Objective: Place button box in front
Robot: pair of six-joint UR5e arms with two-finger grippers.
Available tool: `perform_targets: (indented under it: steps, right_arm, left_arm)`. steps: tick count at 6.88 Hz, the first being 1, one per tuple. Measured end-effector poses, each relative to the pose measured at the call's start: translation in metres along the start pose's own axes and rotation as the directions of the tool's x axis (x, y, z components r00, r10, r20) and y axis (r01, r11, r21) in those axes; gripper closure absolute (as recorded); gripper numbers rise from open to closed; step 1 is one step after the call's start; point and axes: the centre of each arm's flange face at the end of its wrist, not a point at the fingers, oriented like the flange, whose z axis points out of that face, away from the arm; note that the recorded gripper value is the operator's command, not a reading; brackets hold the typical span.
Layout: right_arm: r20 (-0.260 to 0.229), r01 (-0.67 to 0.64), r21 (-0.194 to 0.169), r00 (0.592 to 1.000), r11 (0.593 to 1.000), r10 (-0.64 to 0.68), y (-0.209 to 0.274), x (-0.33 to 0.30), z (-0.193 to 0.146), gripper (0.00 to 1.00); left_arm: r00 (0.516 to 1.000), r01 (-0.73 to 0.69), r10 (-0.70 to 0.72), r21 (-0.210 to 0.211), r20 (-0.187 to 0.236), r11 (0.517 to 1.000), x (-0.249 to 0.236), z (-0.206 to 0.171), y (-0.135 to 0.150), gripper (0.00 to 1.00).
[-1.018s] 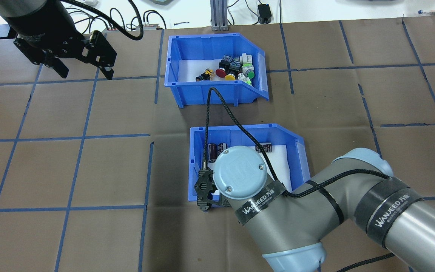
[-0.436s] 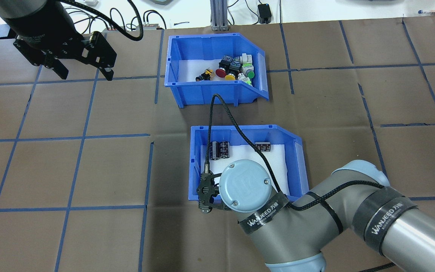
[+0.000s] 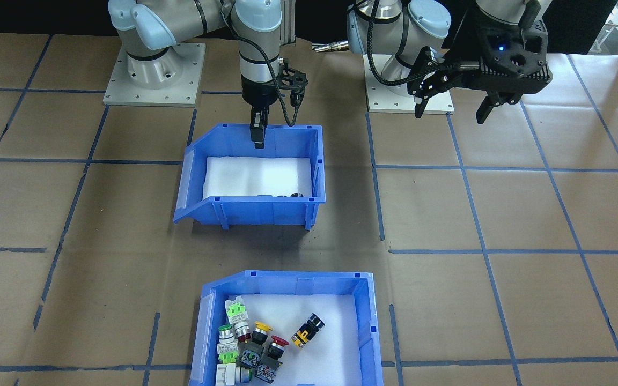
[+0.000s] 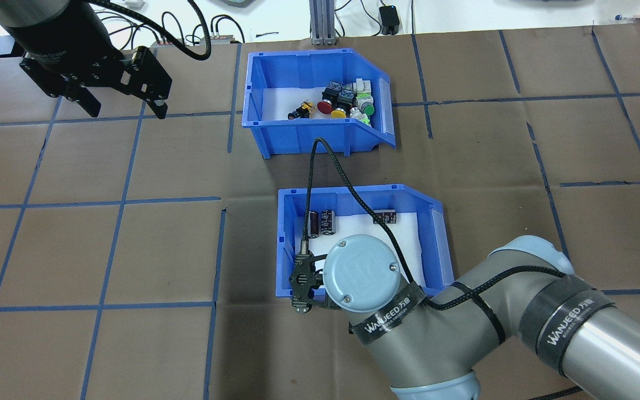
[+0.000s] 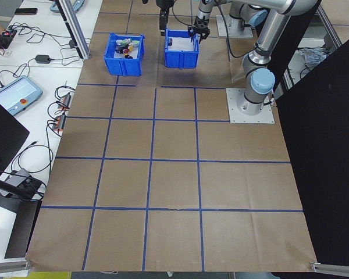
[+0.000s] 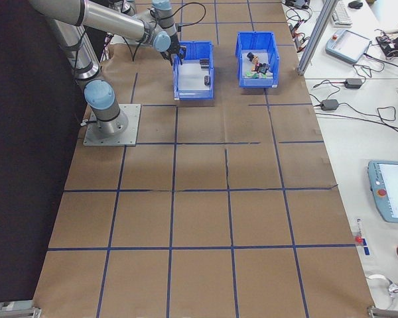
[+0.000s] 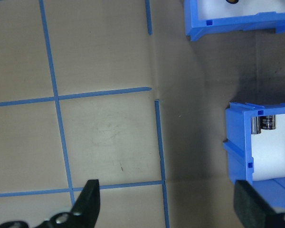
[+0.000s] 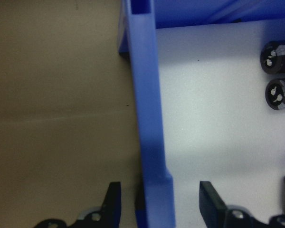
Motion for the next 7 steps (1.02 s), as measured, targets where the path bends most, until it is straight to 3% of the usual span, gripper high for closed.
perform_targets:
  steps: [2, 5, 6, 7]
  right_arm:
    - [-0.024, -0.038, 0.018, 0.999, 0.999, 0.038, 0.008, 0.018, -0.027, 0.0]
    - [0.017, -0.227, -0.004, 0.974, 0.974, 0.227, 0.055, 0.104, -0.094, 0.0]
    - [0.015, -0.331, 0.001, 0.943, 0.944, 0.331, 0.08, 0.137, -0.117, 0.0]
    - [-0.003, -0.467, 0.015, 0.884, 0.884, 0.467, 0.111, 0.17, -0.136, 0.0]
  left_arm:
    - [1.0, 0.026, -0.026, 0.0, -0.003, 1.0, 0.001, 0.001, 0.0, 0.0]
    - [0.999, 0.046, -0.046, 0.002, -0.006, 0.999, 0.001, 0.0, -0.001, 0.0]
    - [0.999, 0.047, -0.047, 0.001, -0.007, 0.999, 0.002, 0.0, -0.001, 0.0]
    - [0.999, 0.047, -0.047, 0.0, -0.008, 0.999, 0.002, 0.0, 0.0, 0.0]
